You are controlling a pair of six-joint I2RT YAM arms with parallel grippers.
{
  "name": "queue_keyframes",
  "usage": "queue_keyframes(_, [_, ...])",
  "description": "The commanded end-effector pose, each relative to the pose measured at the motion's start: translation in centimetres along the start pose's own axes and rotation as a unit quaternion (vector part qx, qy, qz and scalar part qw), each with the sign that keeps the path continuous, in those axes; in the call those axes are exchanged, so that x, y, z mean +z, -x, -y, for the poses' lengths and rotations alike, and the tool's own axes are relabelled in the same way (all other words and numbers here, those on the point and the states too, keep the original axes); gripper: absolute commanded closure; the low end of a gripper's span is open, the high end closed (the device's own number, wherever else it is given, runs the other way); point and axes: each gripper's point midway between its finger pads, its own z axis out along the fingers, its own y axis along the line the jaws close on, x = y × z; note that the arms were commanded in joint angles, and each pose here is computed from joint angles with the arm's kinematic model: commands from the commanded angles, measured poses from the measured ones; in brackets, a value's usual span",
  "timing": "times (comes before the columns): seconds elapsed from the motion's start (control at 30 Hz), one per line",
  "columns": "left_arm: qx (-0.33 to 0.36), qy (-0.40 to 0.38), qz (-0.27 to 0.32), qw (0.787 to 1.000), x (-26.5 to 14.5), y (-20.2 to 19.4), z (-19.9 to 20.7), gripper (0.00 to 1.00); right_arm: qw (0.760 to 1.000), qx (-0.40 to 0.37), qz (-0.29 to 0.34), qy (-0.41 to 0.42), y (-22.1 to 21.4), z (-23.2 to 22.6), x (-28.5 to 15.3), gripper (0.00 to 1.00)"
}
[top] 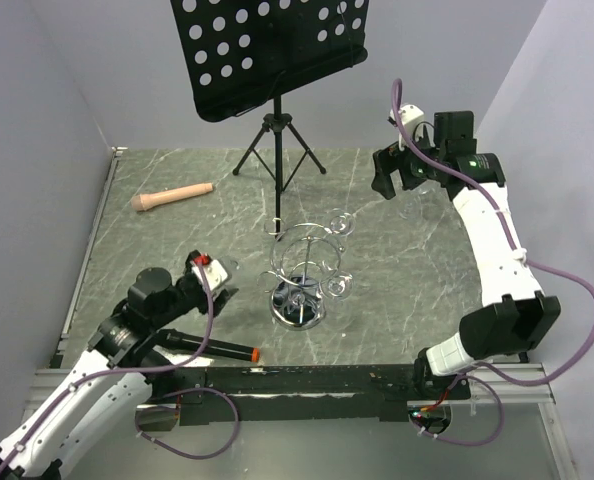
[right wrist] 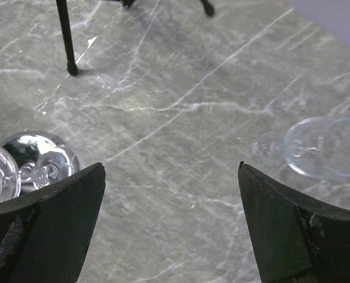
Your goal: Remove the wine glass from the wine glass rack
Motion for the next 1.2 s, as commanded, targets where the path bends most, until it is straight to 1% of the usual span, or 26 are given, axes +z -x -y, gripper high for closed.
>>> queue_keyframes(0.0, [-0.032,0.099,0.051,0.993,0.3,4.7,-5.5,0.99,0.994,-0.067,0.077,-0.037,4.0,-0.6,-5.2,0.00])
queue_keyframes(0.07, [-0.076,0.103,0.046,0.991,1.3,4.9,-6.6,0.99,0.993,-0.073,0.083,-0.031,4.2,-1.1,-5.8,0.00])
queue_keyframes(0.13, [-0.108,0.086,0.042,0.990,2.2,5.4,-7.1,0.99,0.993,-0.075,0.090,-0.028,4.4,-1.3,-6.1,0.00])
queue_keyframes(0.2, [-0.145,0.071,0.050,0.986,2.9,6.4,-7.0,0.99,0.992,-0.076,0.093,-0.031,4.5,-1.3,-6.2,0.00])
queue_keyframes(0.27, [-0.189,0.093,0.056,0.976,3.2,6.8,-7.9,0.99,0.992,-0.081,0.096,-0.030,4.7,-1.3,-6.3,0.00])
queue_keyframes(0.4, [-0.230,0.150,0.061,0.960,3.2,6.7,-10.9,0.99,0.989,-0.094,0.116,-0.022,5.8,-1.5,-6.0,0.00])
queue_keyframes(0.47, [-0.255,0.162,0.067,0.951,3.2,7.1,-12.4,0.99,0.988,-0.096,0.124,-0.012,6.6,-2.1,-5.8,0.00])
queue_keyframes(0.53, [-0.292,0.150,0.068,0.942,3.7,7.4,-12.9,0.99,0.987,-0.102,0.128,0.004,7.3,-2.9,-5.4,0.00])
queue_keyframes(0.67, [-0.351,0.098,0.075,0.928,5.4,8.4,-11.9,0.99,0.980,-0.132,0.150,0.015,8.9,-4.5,-6.1,0.00])
queue_keyframes(0.7, [-0.353,0.096,0.098,0.925,5.5,9.7,-12.5,0.99,0.977,-0.142,0.159,0.018,9.0,-5.0,-6.1,0.00])
queue_keyframes(0.77, [-0.368,0.101,0.121,0.916,5.4,10.7,-13.3,0.99,0.969,-0.164,0.184,0.016,9.5,-6.0,-6.2,0.00])
queue_keyframes(0.8, [-0.382,0.107,0.131,0.908,5.2,10.9,-14.0,0.99,0.964,-0.177,0.196,0.018,9.9,-6.7,-6.2,0.00])
queue_keyframes(0.87, [-0.404,0.113,0.138,0.897,5.2,10.9,-15.0,0.99,0.957,-0.201,0.206,0.031,10.5,-8.3,-5.2,0.00])
queue_keyframes(0.9, [-0.409,0.111,0.137,0.895,5.4,10.8,-15.3,0.99,0.956,-0.205,0.205,0.042,10.7,-9.0,-4.6,0.00])
queue_keyframes(0.97, [-0.423,0.093,0.132,0.892,6.0,10.6,-15.3,0.99,0.958,-0.194,0.203,0.059,11.4,-9.8,-3.2,0.01])
queue_keyframes(1.03, [-0.456,0.080,0.129,0.877,6.4,10.4,-15.9,0.99,0.959,-0.184,0.202,0.078,12.4,-10.8,-2.1,0.03])
queue_keyframes(1.17, [-0.526,0.027,0.147,0.837,7.0,11.4,-16.1,0.99,0.953,-0.189,0.218,0.095,14.5,-13.2,-0.1,0.06])
